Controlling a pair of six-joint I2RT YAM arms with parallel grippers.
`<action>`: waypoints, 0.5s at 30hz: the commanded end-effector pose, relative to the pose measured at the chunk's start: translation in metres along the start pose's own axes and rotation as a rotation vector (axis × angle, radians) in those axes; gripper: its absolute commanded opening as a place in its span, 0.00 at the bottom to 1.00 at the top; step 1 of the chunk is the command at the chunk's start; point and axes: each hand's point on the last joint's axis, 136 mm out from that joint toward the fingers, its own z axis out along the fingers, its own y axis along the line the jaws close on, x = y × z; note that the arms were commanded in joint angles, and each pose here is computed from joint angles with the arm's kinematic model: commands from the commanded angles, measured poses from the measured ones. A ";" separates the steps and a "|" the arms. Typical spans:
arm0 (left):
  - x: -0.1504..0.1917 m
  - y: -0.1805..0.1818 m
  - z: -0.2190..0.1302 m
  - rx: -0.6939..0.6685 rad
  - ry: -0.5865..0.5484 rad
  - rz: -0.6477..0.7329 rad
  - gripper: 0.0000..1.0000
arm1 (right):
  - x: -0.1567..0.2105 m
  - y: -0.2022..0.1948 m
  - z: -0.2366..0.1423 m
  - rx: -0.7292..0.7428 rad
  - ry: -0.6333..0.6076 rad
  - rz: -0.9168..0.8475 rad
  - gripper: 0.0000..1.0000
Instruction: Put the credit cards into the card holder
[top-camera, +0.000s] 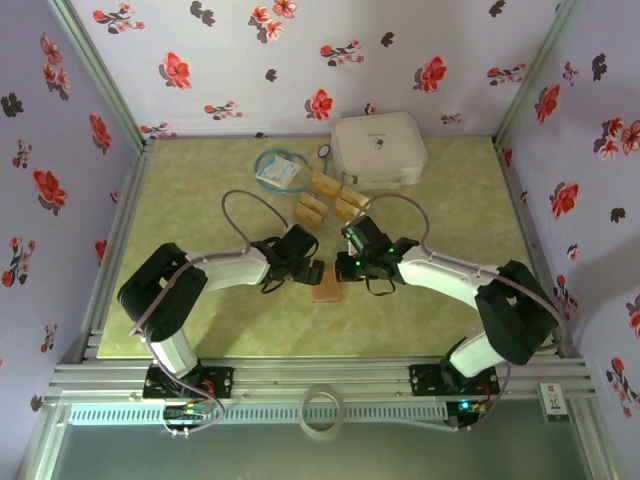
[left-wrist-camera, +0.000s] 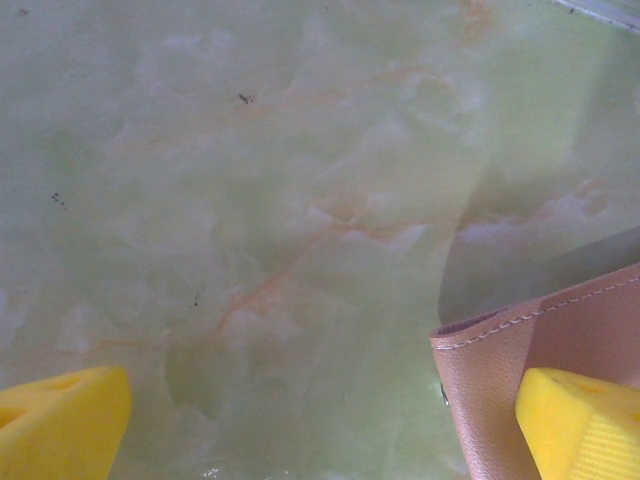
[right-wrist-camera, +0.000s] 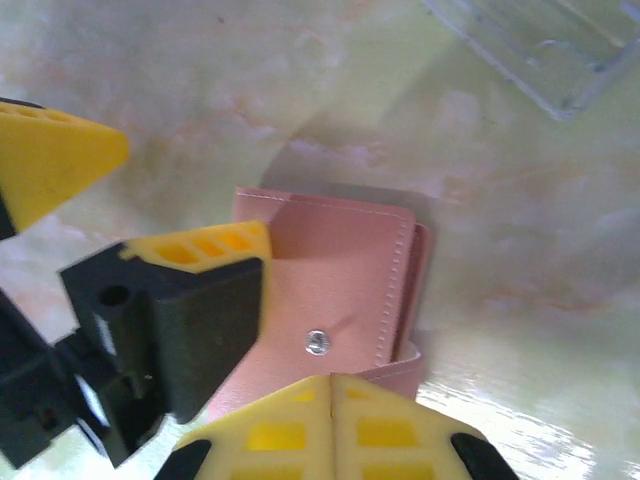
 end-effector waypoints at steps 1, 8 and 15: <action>0.032 0.012 0.006 -0.049 0.086 0.024 1.00 | -0.004 0.010 0.011 -0.073 0.000 0.055 0.00; 0.031 0.011 0.005 -0.044 0.080 0.020 1.00 | -0.003 0.011 0.024 -0.101 0.005 0.092 0.00; 0.032 0.011 0.006 -0.044 0.080 0.018 1.00 | 0.001 0.008 0.034 -0.107 0.018 0.114 0.00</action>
